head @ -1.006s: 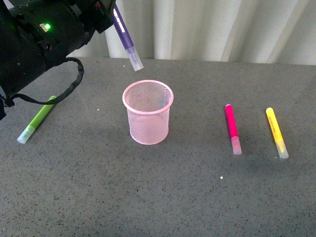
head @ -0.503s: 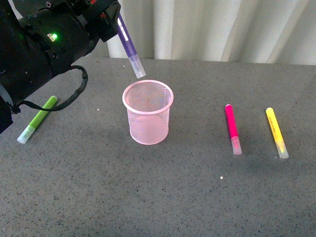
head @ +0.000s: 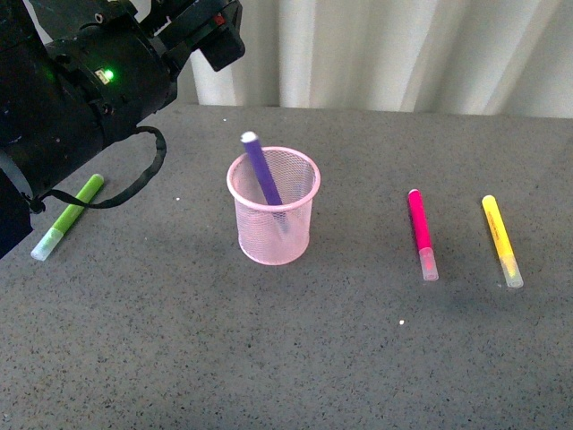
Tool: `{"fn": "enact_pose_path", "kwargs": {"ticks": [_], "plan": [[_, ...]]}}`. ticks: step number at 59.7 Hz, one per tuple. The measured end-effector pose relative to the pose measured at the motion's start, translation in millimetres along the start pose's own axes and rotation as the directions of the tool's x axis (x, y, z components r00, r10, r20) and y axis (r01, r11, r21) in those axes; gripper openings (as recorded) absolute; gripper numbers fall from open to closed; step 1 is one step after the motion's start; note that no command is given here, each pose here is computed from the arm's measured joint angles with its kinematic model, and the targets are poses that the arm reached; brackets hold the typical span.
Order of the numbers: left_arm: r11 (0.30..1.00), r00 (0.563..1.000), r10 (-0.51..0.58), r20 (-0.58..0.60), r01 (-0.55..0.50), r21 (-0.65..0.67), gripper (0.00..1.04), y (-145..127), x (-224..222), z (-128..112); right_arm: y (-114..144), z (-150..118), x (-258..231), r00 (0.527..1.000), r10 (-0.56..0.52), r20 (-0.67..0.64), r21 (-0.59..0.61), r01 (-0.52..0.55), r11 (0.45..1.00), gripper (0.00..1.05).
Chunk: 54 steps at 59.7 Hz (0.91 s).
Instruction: Insert purple and pink pens into pink cup
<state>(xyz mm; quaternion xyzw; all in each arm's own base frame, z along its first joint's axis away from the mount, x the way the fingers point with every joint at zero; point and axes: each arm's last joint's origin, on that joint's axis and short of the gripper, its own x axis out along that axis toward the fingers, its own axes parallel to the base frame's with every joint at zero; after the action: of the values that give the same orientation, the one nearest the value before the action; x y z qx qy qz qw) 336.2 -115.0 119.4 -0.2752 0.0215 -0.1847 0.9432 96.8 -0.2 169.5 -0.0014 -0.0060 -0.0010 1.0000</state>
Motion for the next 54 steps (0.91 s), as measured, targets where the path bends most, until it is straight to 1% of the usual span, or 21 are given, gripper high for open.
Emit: {"fn": "enact_pose_path", "kwargs": {"ticks": [2,3,4,9,11,12,16,20,25,29,31,34,36,39,43,48,51,54], "plan": [[1.0,1.0,-0.001,0.0,0.001,0.0,0.73,0,0,0,0,0,0,1.0,0.0,0.0,0.0,0.0,1.0,0.98],[1.0,1.0,-0.001,-0.001,0.001,0.0,0.77,0,0,0,0,0,0,1.0,0.0,0.0,0.0,0.0,1.0,0.98],[1.0,1.0,-0.002,-0.001,0.002,0.0,0.79,-1,0,0,0,0,0,1.0,0.0,0.0,0.0,0.0,1.0,0.98],[1.0,1.0,-0.003,-0.003,0.003,0.0,0.97,-1,0,-1,0,0,0,1.0,0.0,0.0,0.0,0.0,1.0,0.98],[1.0,1.0,-0.004,-0.004,0.004,0.0,1.01,-1,0,-1,0,0,0,1.0,0.0,0.0,0.0,0.0,1.0,0.98],[1.0,1.0,-0.004,-0.004,0.004,0.0,1.01,-1,0,-1,0,0,0,1.0,0.0,0.0,0.0,0.0,1.0,0.98],[1.0,1.0,-0.004,-0.006,0.004,-0.001,0.96,-2,0,-2,0,0,0,1.0,0.0,0.0,0.0,0.0,1.0,0.98],[1.0,1.0,0.001,-0.005,-0.001,-0.002,0.99,-2,0,-3,0,0,0,1.0,0.0,0.0,0.0,0.0,1.0,0.98],[1.0,1.0,0.012,-0.007,-0.012,-0.006,0.98,-1,0,-6,0,0,0,1.0,0.0,0.0,0.0,0.0,1.0,0.98],[0.997,0.997,0.066,-0.028,-0.067,-0.031,0.98,6,-6,-15,0,0,0,1.0,0.0,0.0,0.0,0.0,1.0,0.98],[0.995,0.994,0.088,-0.069,-0.09,-0.03,0.98,11,-11,-20,0,0,0,1.0,0.0,0.0,0.0,0.0,1.0,0.98],[0.989,0.977,0.136,-0.165,-0.143,-0.029,0.98,25,-24,-24,0,0,0,1.0,0.0,0.0,0.0,0.0,1.0,0.98],[0.983,0.964,0.171,-0.202,-0.18,-0.028,0.98,34,-33,-17,0,0,0,1.0,0.0,0.0,0.0,0.0,1.0,0.98],[0.98,0.961,0.192,-0.198,-0.199,-0.021,0.98,40,-39,1,0,0,0,1.0,0.0,0.0,0.0,0.0,1.0,0.98],[0.978,0.964,0.204,-0.168,-0.208,-0.007,0.98,43,-47,29,0,0,0,1.0,0.0,0.0,0.0,0.0,1.0,0.98],[0.972,0.964,0.237,-0.118,-0.235,0.03,0.98,47,-65,71,0,0,0,1.0,0.0,0.0,0.0,0.0,1.0,0.98],[0.966,0.961,0.257,-0.107,-0.253,0.043,0.98,50,-79,88,0,0,0,1.0,0.0,0.0,0.0,0.0,1.0,0.98],[0.961,0.956,0.276,-0.102,-0.272,0.053,0.98,53,-91,99,0,0,0,1.0,0.0,0.0,0.0,0.0,1.0,0.98]]}}
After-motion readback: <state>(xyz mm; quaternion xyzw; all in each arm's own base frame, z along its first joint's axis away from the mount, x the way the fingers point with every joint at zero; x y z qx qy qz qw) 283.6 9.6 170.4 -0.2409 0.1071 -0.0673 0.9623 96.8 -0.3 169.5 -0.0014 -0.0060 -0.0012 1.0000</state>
